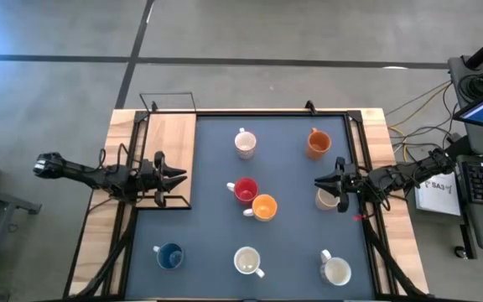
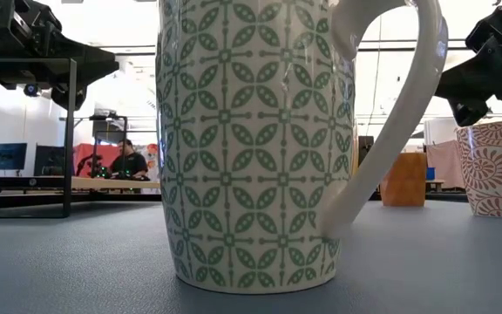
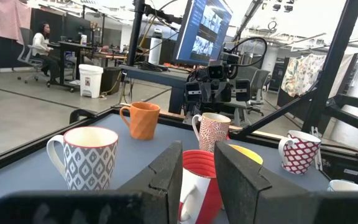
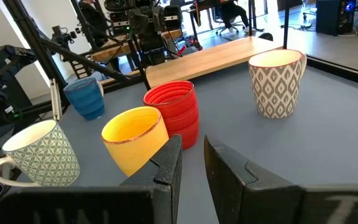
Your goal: Place coffee mugs
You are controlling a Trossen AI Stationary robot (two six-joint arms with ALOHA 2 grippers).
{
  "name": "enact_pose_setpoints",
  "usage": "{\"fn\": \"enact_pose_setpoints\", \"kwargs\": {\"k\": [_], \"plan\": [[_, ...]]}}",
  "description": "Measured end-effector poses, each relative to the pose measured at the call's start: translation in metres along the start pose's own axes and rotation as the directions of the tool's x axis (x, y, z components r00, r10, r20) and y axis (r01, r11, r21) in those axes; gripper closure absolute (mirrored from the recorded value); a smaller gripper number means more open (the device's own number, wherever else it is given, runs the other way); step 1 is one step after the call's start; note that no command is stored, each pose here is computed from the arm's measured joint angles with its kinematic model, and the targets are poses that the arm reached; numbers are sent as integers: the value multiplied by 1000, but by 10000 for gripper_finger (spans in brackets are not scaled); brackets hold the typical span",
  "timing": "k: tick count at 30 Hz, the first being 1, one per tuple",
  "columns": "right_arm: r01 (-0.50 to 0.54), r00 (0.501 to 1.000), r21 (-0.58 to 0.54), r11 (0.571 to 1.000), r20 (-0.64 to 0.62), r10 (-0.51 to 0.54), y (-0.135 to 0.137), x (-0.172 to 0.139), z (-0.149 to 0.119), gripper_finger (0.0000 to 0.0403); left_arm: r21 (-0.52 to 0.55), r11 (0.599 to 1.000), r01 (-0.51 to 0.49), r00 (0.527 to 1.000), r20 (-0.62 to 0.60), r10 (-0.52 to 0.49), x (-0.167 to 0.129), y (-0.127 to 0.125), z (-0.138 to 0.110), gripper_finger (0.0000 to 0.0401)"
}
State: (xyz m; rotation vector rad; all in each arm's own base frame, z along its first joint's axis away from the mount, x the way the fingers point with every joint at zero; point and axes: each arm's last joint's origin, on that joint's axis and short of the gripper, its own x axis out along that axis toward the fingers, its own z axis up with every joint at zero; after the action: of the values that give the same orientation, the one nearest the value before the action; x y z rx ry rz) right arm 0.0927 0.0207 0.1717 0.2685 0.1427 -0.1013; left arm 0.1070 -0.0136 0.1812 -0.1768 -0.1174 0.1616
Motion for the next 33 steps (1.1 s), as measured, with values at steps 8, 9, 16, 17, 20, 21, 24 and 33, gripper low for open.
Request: {"fn": "enact_pose_setpoints", "kwargs": {"k": [8, 9, 16, 17, 20, 21, 24, 33], "plan": [[0, 1000, 0, 1000, 0, 0, 0, 0, 0, 346, 0, 1000, 0, 1000, 0, 0, 0, 0, 0, 326], [0, 1000, 0, 1000, 0, 0, 0, 0, 0, 346, 0, 1000, 0, 1000, 0, 0, 0, 0, 0, 326], [0, 1000, 0, 1000, 0, 0, 0, 0, 0, 346, 91, 996, -4, 999, 41, 1, 0, 0, 4, 326], [1, 1000, 0, 1000, 0, -1, 0, 0, 0, 346, 90, 996, -4, 999, 47, 0, 0, 0, 5, 326], [0, 1000, 0, 1000, 0, 0, 0, 0, 0, 346, 48, 999, -2, 994, 111, -3, 0, -1, 11, 326], [0, 1000, 0, 1000, 0, 0, 0, 0, 0, 346, 36, 999, -1, 990, 144, -4, -1, -1, 15, 326], [0, 1000, 0, 1000, 0, 0, 0, 0, 0, 346, 12, 1000, 6, 980, 199, -8, -2, -2, 20, 326], [0, 1000, 0, 1000, -1, 0, 0, 0, 0, 346, 96, 995, -10, 994, 109, -1, 4, -8, 49, 326]]}}
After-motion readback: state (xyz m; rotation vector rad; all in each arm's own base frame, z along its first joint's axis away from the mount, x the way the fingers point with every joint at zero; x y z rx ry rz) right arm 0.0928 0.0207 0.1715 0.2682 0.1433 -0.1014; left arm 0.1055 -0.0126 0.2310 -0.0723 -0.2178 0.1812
